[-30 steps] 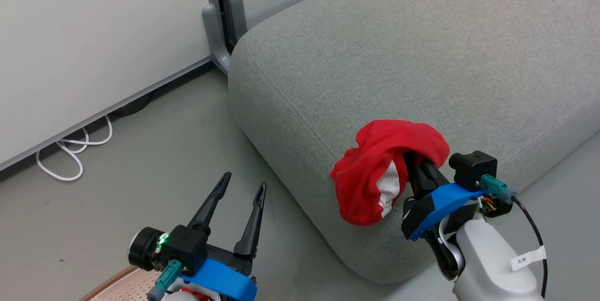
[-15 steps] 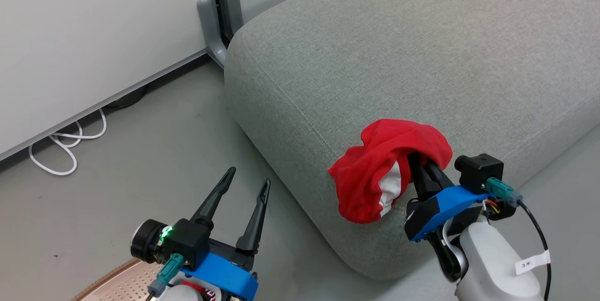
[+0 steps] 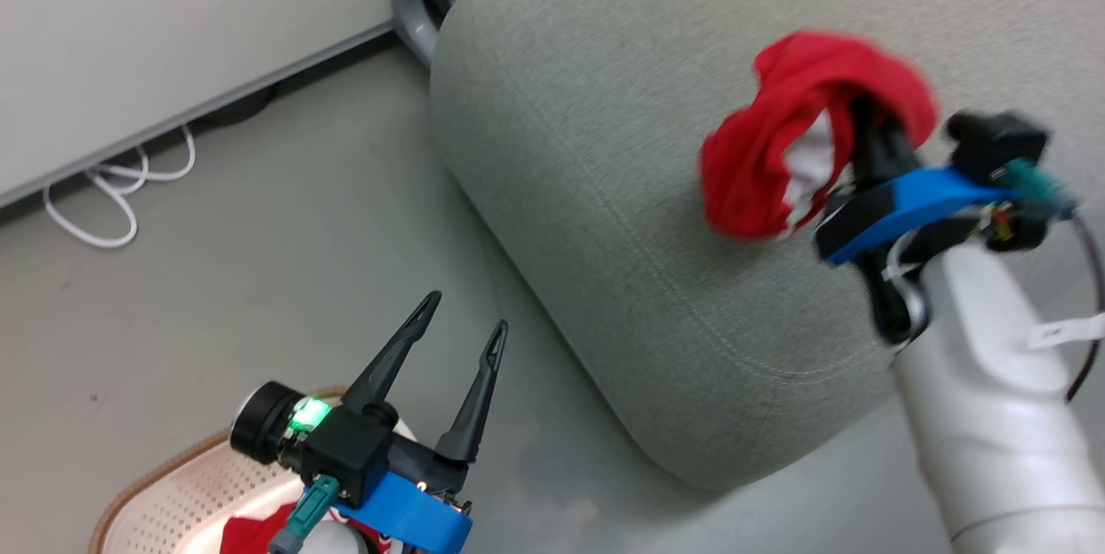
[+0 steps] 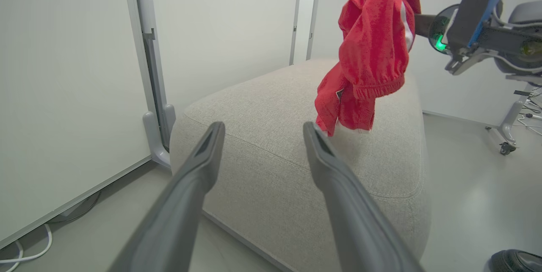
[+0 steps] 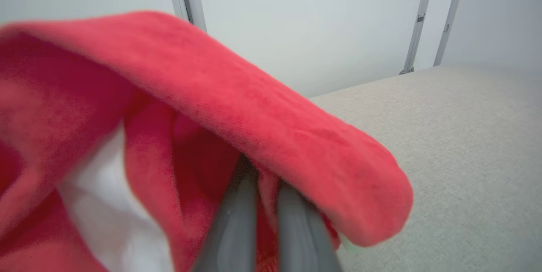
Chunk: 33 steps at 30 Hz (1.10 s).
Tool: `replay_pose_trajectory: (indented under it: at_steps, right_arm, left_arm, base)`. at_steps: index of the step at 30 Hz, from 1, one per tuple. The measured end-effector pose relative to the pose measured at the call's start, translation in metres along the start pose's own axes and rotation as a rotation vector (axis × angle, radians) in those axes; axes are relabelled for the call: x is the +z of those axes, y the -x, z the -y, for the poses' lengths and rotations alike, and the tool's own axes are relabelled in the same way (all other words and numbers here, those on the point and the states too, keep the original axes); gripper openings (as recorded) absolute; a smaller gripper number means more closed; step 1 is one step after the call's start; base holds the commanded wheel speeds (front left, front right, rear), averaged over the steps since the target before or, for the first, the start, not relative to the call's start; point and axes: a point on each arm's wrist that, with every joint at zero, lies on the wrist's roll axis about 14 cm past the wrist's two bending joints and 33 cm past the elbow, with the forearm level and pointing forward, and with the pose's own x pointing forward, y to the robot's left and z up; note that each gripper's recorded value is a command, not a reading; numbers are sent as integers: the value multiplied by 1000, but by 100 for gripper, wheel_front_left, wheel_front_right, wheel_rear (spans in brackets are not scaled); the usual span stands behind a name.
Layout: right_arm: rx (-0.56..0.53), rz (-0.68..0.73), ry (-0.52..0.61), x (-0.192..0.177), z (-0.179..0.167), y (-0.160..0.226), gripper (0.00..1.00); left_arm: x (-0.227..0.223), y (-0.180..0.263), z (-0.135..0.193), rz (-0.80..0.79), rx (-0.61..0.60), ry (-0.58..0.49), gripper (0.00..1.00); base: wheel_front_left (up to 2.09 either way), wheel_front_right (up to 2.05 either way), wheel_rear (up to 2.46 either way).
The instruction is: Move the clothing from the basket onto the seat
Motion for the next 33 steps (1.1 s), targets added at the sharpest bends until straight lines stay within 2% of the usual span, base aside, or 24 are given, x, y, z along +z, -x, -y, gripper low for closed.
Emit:
replay_pose_trajectory:
  at_steps: [7, 11, 13, 19, 23, 30, 33]
  right_arm:
    - [-109, 77, 51, 39, 33, -60, 0]
    - [-174, 104, 69, 49, 54, -88, 0]
    - [-186, 96, 128, 47, 61, -99, 0]
    - [-214, 32, 171, 10, 69, -126, 0]
    - [-242, -40, 160, -32, 74, -135, 0]
    - [-268, -174, 110, -106, 69, -130, 0]
    - [-268, -203, 117, -116, 70, -126, 0]
  left_arm:
    - [-11, 4, -23, 0, 0, -5, 100]
    - [-24, 7, -40, -10, 5, -5, 100]
    - [-30, 9, -46, -12, 5, -2, 100]
    - [-44, 17, -69, -13, 37, 18, 100]
    - [-54, 23, -83, -15, 75, 44, 100]
    - [-72, 35, -96, -49, 121, 70, 100]
    - [-72, 35, -97, -48, 124, 75, 100]
  base:
    - [0, 0, 0]
    - [0, 0, 0]
    - [0, 0, 0]
    - [0, 0, 0]
    - [0, 0, 0]
    - [0, 0, 0]
    - [0, 0, 0]
